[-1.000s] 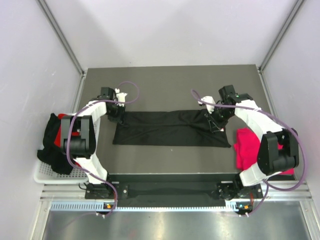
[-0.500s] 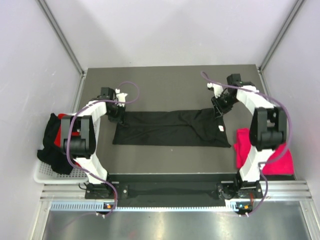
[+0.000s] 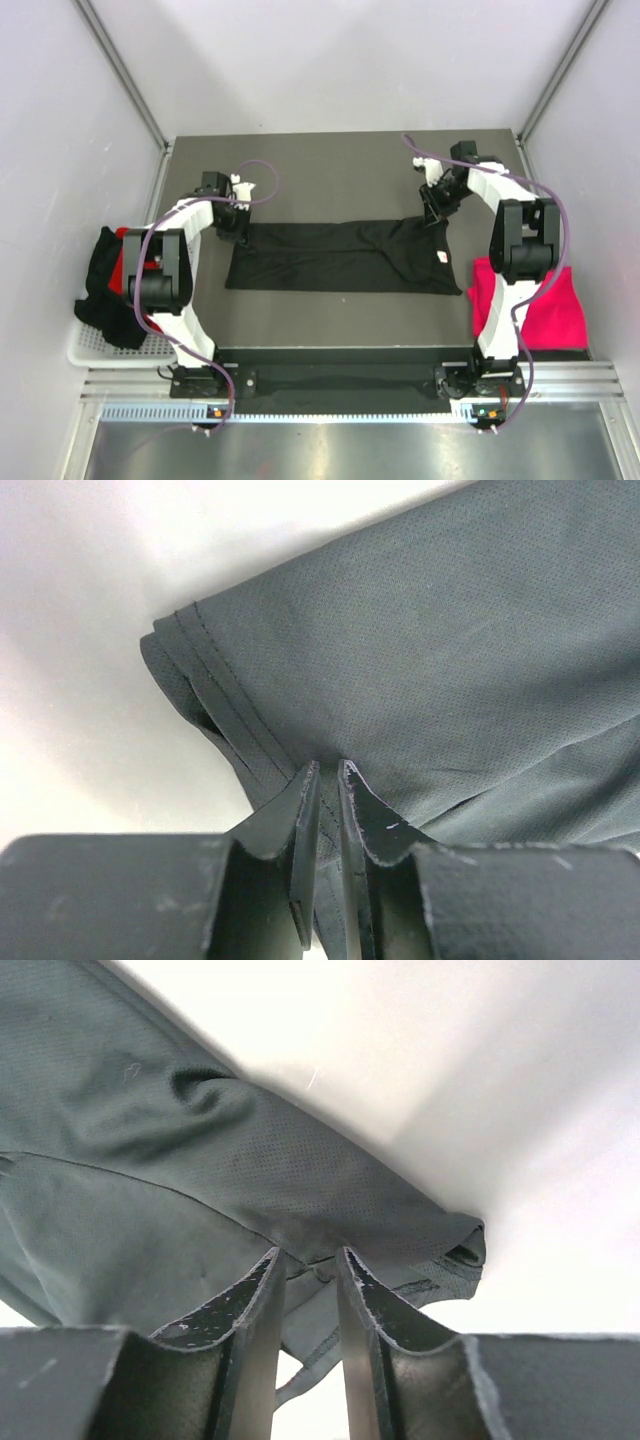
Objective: Fold and stack the t-shirts
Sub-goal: Fold the tshirt
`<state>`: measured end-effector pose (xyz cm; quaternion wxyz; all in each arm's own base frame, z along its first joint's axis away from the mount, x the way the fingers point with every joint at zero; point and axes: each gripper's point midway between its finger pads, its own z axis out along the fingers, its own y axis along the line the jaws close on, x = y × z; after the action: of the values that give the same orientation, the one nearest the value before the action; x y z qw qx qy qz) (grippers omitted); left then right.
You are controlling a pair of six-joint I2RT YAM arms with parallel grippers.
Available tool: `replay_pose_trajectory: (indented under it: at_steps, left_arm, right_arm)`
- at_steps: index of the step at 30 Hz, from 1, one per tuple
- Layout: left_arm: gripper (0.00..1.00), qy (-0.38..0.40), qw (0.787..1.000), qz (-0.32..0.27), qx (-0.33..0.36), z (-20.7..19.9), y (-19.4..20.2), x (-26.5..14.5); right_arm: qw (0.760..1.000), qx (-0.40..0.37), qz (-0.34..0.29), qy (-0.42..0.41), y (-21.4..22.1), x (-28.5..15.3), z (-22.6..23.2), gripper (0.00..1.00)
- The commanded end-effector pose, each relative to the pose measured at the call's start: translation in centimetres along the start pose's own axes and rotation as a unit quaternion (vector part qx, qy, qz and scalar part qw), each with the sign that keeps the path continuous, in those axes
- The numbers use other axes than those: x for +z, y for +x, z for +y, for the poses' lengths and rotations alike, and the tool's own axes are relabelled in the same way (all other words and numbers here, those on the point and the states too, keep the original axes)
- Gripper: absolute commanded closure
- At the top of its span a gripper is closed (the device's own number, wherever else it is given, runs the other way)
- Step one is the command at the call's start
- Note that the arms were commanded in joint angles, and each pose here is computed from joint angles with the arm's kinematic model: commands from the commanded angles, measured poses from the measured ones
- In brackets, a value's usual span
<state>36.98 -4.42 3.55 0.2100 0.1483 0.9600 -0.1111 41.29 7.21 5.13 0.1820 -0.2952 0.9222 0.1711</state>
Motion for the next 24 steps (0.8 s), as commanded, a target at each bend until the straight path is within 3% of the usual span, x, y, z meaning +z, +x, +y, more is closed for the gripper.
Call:
replay_pose_trajectory:
  at_steps: [1,9,16,24]
  left_arm:
    - [0.82,0.007,1.000,-0.011,0.005,-0.2,-1.3,-0.2]
    - [0.83,0.002,1.000,-0.002,0.005,0.1,-1.0,0.3]
    - [0.83,-0.009,1.000,0.010,-0.003,0.8,-0.9,1.2]
    - [0.84,-0.041,0.999,0.018,-0.020,2.3,-1.1,2.3]
  right_arm:
    - [1.000,-0.001,-0.014,-0.001,-0.9,-0.1,-0.5,0.71]
    - [1.000,0.016,-0.012,0.022,-0.3,0.4,-2.7,0.69]
    - [0.999,0.023,0.025,0.025,1.5,2.7,-3.8,0.69]
    - [0.994,0.082,0.047,0.058,4.6,3.3,-7.4,0.69]
